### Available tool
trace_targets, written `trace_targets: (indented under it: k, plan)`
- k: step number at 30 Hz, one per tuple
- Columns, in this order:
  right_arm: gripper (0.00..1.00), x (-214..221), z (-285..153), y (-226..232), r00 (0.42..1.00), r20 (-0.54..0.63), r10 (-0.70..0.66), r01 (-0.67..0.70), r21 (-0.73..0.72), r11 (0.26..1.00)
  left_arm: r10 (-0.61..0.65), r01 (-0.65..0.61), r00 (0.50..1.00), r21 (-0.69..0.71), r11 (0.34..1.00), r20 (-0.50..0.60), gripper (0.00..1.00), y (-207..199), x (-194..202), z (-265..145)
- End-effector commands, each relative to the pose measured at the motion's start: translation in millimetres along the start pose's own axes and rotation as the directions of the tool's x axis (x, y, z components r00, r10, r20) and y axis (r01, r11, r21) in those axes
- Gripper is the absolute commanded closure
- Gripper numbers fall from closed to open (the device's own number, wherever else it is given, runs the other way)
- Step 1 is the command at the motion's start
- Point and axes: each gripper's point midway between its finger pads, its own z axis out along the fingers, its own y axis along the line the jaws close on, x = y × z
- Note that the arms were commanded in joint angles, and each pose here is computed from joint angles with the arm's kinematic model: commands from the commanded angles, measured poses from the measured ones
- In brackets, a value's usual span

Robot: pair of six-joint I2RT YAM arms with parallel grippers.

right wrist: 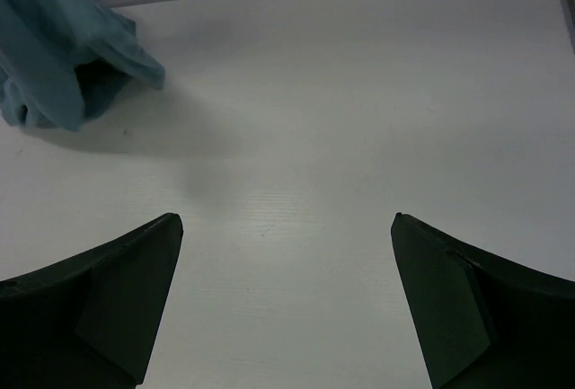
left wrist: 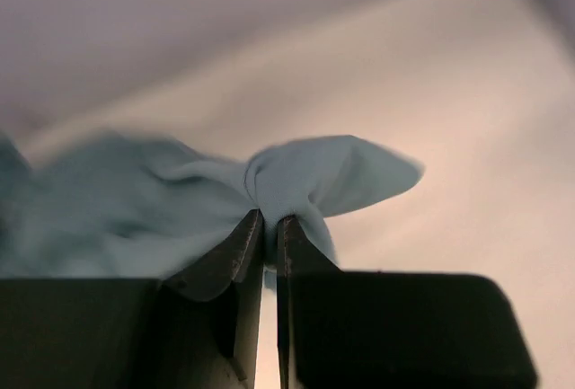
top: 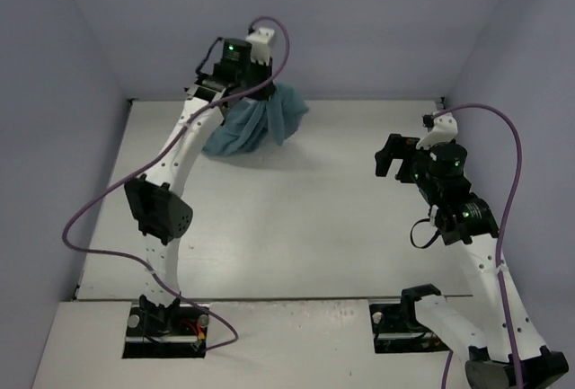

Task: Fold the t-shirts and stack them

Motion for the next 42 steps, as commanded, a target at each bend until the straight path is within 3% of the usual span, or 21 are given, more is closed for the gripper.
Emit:
trace_targets:
  k: [1, 4, 7, 12, 13, 16, 18, 20, 25, 29, 30, 31, 33, 37, 42]
  plan:
    - [0.00, -28, 0, 2, 0.997, 0.081, -0.015, 0.014, 0.008, 1.000, 0.020, -0.063, 0.919, 0.095, 0.993, 0.394, 1.00, -30, -138, -138]
    - [0.00, -29, -3, 1, 0.996, 0.089, -0.032, 0.031, 0.010, 0.999, 0.012, -0.124, 0.866, 0.191, 0.974, 0.499, 1.00, -72, -167, -188]
    - [0.00, -35, -7, -4, 0.992, 0.110, -0.054, 0.051, 0.033, 0.998, 0.002, -0.149, 0.837, 0.225, 0.963, 0.547, 1.00, -88, -175, -225]
    - [0.01, -35, -8, -4, 0.990, 0.112, -0.085, 0.082, 0.030, 0.996, 0.087, -0.163, 0.792, 0.073, 0.984, 0.604, 1.00, -67, -170, -274]
    - [0.01, -34, -7, -3, 0.990, 0.108, -0.088, 0.086, 0.027, 0.996, 0.095, -0.146, 0.824, 0.046, 0.988, 0.558, 1.00, -54, -154, -257]
    - [0.01, -28, -4, -4, 0.992, 0.092, -0.089, 0.087, 0.027, 0.996, 0.060, -0.082, 0.856, 0.021, 0.996, 0.514, 1.00, -34, -121, -250]
    - [0.01, -16, 2, -6, 0.994, 0.061, -0.087, 0.085, 0.031, 0.996, -0.005, 0.009, 0.926, -0.010, 1.000, 0.377, 1.00, -6, -50, -200]
    - [0.03, -6, 6, 1, 0.997, 0.029, -0.076, 0.076, -0.017, 0.997, -0.073, 0.101, 0.908, -0.048, 0.994, 0.413, 0.99, 8, -30, -203]
    - [0.09, 38, 30, 7, 0.993, -0.114, -0.025, 0.018, -0.057, 0.998, -0.195, 0.250, 0.951, -0.226, 0.942, 0.240, 0.91, 60, 100, -162]
    - [0.17, 58, 44, 19, 0.981, -0.194, -0.002, -0.016, -0.090, 0.996, -0.303, 0.355, 0.933, -0.367, 0.860, 0.193, 0.82, 90, 152, -183]
    - [0.18, 61, 50, 27, 0.978, -0.210, -0.008, -0.012, -0.096, 0.995, -0.328, 0.404, 0.912, -0.410, 0.818, 0.245, 0.60, 99, 161, -204]
    - [0.18, 66, 53, 40, 0.974, -0.225, -0.030, 0.003, -0.120, 0.993, -0.347, 0.440, 0.896, -0.439, 0.783, 0.278, 0.45, 106, 170, -217]
    - [0.19, 77, 64, 54, 0.964, -0.257, -0.066, 0.034, -0.128, 0.991, -0.342, 0.459, 0.885, -0.471, 0.753, 0.315, 0.33, 110, 175, -239]
    - [0.18, 104, 83, 80, 0.936, -0.323, -0.137, 0.089, -0.158, 0.983, -0.336, 0.433, 0.900, -0.473, 0.767, 0.279, 0.27, 105, 183, -246]
    - [0.18, 135, 107, 101, 0.911, -0.387, -0.141, 0.072, -0.189, 0.979, -0.400, 0.390, 0.912, -0.505, 0.770, 0.095, 0.27, 105, 225, -219]
